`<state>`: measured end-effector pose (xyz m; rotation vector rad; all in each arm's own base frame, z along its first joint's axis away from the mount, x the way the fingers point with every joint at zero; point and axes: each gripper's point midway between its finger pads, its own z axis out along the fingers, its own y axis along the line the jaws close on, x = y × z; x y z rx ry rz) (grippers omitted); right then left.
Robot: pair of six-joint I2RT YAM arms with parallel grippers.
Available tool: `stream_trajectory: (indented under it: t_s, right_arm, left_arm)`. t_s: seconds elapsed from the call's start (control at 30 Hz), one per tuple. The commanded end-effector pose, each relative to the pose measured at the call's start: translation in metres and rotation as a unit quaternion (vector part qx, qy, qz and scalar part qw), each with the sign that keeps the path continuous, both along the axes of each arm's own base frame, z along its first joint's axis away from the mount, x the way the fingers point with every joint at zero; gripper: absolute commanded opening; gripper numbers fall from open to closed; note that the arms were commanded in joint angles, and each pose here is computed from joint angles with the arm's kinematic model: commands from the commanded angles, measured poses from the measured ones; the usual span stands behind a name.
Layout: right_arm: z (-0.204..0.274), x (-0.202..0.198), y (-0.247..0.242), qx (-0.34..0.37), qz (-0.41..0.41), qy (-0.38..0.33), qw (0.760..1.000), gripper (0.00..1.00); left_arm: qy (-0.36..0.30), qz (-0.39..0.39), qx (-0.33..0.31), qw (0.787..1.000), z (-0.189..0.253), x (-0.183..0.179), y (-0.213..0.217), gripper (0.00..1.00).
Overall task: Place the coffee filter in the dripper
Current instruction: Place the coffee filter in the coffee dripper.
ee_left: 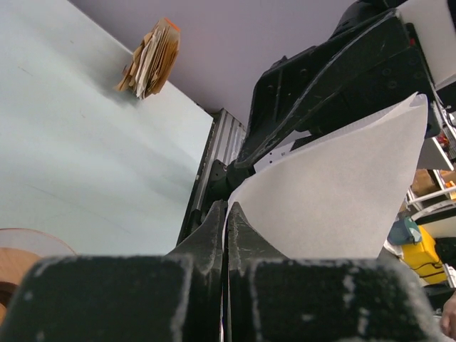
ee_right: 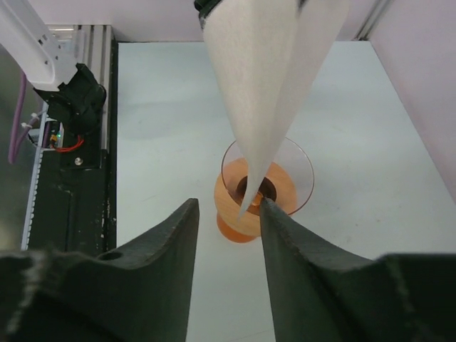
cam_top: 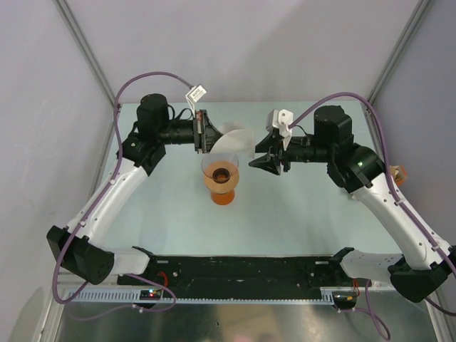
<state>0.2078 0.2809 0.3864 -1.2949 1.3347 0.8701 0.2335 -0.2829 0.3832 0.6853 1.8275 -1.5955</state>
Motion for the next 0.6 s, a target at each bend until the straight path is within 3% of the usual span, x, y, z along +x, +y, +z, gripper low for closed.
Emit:
stream_trajectory:
  t_s: [0.0,0.1,0.23,0.57]
  right_arm:
    - [0.009,0.011,0.004,0.004,-0.018,-0.035,0.999,0.41]
    - [0.006,0.017,0.004,-0.005,-0.028,-0.048,0.998,0.29]
    - [0.007,0.028,0.000,-0.014,-0.050,-0.077,0.996,0.04]
    - [0.017,0.032,-0.007,-0.017,-0.035,-0.159,0.987,0.00]
  left_arm:
    - [-0.057,-0.015,-0.029,0.998,0.024,-0.016,0.002,0.00]
    - [-0.059,-0.020,-0.041,0.997,0.026,-0.019,0.002,0.00]
    - [-0.045,-0.027,-0.045,0.998,0.027,-0.021,0.001,0.00]
    - [-0.016,-0.035,-0.037,0.999,0.018,-0.025,0.001,0.00]
